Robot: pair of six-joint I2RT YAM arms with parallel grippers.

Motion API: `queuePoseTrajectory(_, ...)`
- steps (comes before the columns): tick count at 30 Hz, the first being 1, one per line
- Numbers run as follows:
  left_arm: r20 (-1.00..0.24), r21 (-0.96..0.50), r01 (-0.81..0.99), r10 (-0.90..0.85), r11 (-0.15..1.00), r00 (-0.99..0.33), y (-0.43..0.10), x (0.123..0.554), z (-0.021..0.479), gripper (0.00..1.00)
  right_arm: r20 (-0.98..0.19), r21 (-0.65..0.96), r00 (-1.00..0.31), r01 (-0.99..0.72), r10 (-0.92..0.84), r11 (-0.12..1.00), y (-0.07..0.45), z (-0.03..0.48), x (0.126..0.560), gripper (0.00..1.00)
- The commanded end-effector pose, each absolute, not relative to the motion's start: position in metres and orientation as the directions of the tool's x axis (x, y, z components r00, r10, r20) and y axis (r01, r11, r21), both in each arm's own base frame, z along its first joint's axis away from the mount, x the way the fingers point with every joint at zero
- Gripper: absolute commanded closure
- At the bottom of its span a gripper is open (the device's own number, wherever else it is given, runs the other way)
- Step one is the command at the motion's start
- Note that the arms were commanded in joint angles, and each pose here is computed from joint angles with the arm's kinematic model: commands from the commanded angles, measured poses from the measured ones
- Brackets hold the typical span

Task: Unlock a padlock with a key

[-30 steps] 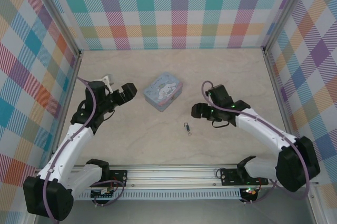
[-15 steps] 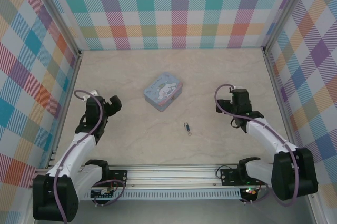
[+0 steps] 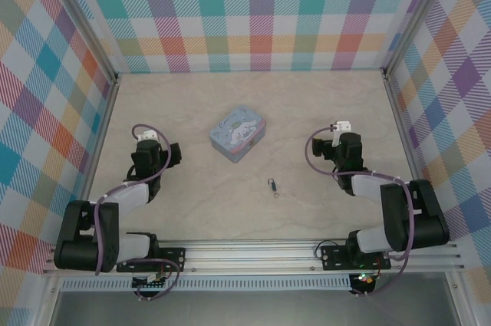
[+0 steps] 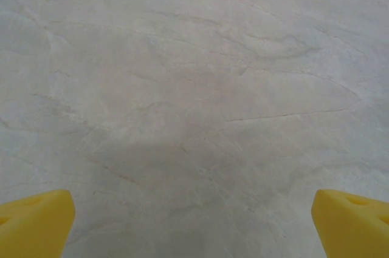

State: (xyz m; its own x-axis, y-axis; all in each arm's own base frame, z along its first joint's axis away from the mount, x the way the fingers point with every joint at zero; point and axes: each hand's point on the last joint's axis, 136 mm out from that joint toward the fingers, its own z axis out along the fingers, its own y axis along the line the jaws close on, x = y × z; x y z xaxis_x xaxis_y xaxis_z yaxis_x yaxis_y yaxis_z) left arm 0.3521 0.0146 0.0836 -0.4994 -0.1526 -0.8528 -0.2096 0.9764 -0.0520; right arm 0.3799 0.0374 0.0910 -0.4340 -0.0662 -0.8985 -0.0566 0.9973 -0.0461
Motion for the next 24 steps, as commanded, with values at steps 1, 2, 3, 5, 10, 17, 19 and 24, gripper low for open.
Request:
queuePoseTrajectory(1, -0.913, -0.062, -0.117, -0.103, 0.991, -0.395, 0.005, 0.371, 0.108, 0.0, -0.946, -0.026, -0.322, -0.076, -0.05, 0.997, 0.034, 0.107, 0.39, 0.0)
queuePoseTrajectory(2, -0.914, -0.061, -0.099, -0.095, 0.993, -0.393, 0.002, 0.373, 0.108, 0.0, -0.951, 0.003, -0.308, -0.088, -0.024, 0.996, 0.031, 0.108, 0.389, 0.0)
queuePoseTrajectory(3, -0.916, -0.059, -0.08, -0.085, 0.995, -0.393, -0.001, 0.376, 0.107, 0.0, -0.955, 0.024, -0.298, -0.089, -0.004, 0.996, 0.028, 0.105, 0.388, 0.0)
queuePoseTrajectory(5, -0.917, -0.058, -0.043, -0.07, 0.997, -0.392, -0.006, 0.38, 0.107, 0.0, -0.961, 0.033, -0.276, -0.086, 0.008, 0.996, 0.026, 0.098, 0.388, 0.0)
queuePoseTrajectory(10, -0.907, -0.066, 0.031, -0.047, 0.997, -0.418, -0.02, 0.39, 0.104, 0.0, -0.929, 0.077, -0.368, -0.074, 0.045, 0.994, 0.02, 0.091, 0.398, 0.0)
queuePoseTrajectory(17, -0.911, -0.084, 0.042, -0.06, 0.996, -0.408, -0.023, 0.395, 0.078, 0.0, -0.929, 0.078, -0.366, -0.071, 0.047, 0.994, 0.018, 0.092, 0.398, 0.0)
queuePoseTrajectory(19, -0.913, -0.085, -0.011, -0.082, 0.996, -0.399, -0.014, 0.399, 0.079, 0.0, -0.929, 0.076, -0.366, -0.07, 0.046, 0.995, 0.018, 0.092, 0.398, 0.0)
queuePoseTrajectory(24, -0.91, -0.079, -0.028, -0.083, 0.996, -0.406, -0.012, 0.398, 0.078, 0.0, -0.929, 0.075, -0.367, -0.069, 0.045, 0.995, 0.018, 0.092, 0.397, 0.0)
